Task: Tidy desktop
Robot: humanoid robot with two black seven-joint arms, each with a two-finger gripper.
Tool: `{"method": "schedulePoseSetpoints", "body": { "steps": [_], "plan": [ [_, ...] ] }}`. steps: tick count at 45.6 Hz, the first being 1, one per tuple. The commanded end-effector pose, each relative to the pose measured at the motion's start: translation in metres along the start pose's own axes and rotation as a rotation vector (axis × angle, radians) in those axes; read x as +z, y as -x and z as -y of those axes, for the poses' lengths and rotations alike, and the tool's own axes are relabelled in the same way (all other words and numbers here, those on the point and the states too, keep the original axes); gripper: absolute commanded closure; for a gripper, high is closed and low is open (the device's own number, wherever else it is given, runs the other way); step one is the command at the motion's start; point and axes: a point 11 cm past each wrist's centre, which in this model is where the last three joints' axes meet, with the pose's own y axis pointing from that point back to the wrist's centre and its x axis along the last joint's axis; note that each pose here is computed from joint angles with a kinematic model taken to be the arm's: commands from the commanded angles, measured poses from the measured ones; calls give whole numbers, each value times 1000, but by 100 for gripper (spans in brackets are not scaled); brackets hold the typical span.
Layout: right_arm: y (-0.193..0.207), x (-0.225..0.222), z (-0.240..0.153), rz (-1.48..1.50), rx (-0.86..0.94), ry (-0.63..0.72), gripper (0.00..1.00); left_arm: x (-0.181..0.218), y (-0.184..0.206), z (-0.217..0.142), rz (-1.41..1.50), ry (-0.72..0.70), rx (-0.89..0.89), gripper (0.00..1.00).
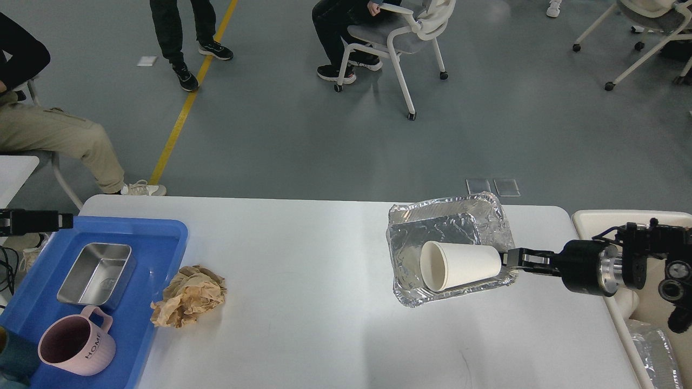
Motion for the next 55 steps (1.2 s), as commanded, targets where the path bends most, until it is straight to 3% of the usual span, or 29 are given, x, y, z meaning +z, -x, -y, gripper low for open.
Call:
{"method": "schedulePoseSetpoints", "body": {
  "steps": [1,10,27,40,55],
  "plan": [
    [-2,-1,-1,-2,6,-2,100,31,1,19,43,93,-113,3],
    [-2,-1,-1,-2,6,-2,100,56,22,65,131,113,-219,3],
    [-3,-4,2,-4,8,-13,100,50,38,133,205,-1,-233,3],
    [-4,-6,1,-8,8,-16,100,67,73,166,262,23,-302,3],
    [-3,-4,-1,-5,8,-11,100,61,73,192,230,-1,-222,3]
  ]
}}
